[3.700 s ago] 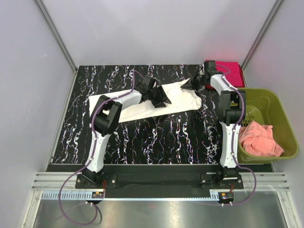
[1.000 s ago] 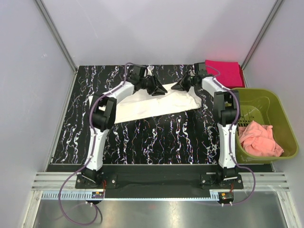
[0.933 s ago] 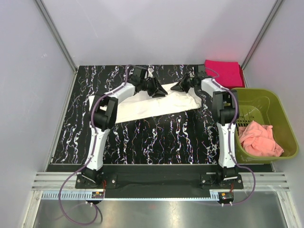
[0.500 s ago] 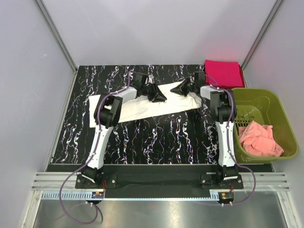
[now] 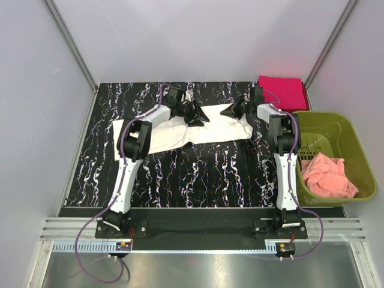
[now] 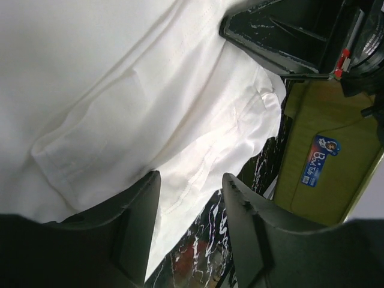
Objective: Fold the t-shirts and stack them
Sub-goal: Fold the tshirt
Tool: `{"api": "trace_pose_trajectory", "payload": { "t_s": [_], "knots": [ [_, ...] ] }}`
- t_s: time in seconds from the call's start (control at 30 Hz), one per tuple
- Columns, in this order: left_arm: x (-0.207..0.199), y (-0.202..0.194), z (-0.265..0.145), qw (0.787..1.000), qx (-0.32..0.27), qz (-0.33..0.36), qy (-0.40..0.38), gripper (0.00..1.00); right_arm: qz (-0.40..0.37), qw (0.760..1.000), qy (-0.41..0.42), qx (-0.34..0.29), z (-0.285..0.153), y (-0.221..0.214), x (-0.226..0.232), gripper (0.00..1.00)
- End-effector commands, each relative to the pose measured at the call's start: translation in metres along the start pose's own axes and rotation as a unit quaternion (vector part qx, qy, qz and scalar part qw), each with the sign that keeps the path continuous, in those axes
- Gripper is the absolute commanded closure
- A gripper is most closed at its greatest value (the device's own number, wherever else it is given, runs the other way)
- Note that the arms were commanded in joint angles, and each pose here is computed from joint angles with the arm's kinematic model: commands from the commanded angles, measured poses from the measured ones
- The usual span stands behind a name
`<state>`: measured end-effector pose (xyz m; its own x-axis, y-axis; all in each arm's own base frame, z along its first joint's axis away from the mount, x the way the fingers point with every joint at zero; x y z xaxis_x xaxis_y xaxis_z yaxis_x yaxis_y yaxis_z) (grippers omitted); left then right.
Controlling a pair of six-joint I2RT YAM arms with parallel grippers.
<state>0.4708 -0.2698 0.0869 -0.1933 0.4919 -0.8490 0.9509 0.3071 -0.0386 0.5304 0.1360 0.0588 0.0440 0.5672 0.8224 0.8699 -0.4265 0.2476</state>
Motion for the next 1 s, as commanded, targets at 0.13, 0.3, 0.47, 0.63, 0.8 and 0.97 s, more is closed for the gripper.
{"api": "trace_pose_trajectory", "payload": {
  "t_s": [0.13,0.3,0.47,0.63,0.8,0.97],
  "knots": [
    [-0.104,-0.012,-0.083,0.994,-0.046,0.089,-0.045,0.44,-0.076,0.992,-0.094,-0.023,-0.048,0.028,0.048,0.87],
    [-0.114,-0.033,-0.127,0.990,-0.070,0.121,-0.003,0.44,-0.072,0.980,-0.185,-0.029,-0.082,0.028,0.069,0.73],
    [-0.066,-0.049,-0.160,0.964,-0.105,0.169,0.174,0.43,-0.039,0.958,-0.280,-0.053,-0.098,0.015,0.087,0.44],
    [-0.035,-0.062,-0.208,0.934,-0.177,0.166,0.261,0.42,0.040,0.929,-0.361,-0.067,-0.078,-0.006,0.096,0.27],
    [-0.025,-0.086,-0.239,0.930,-0.213,0.161,0.251,0.41,0.095,0.903,-0.410,-0.084,-0.044,-0.034,0.092,0.20],
    [-0.015,-0.106,-0.249,0.930,-0.221,0.156,0.247,0.41,0.117,0.883,-0.442,-0.111,-0.011,-0.050,0.084,0.18]
  ]
}}
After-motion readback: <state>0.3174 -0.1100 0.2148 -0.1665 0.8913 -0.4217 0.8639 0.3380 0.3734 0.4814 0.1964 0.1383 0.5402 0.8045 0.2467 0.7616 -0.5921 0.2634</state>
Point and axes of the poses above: each gripper's point midway between its finger pads, its own z axis out along the fingers, its own x axis along the line the jaws close on, y = z × x, the point moved 8 cm from there along -z, back along the fingers, and after that the axes turned 13 degrees about -z, right-handed, at the moved point
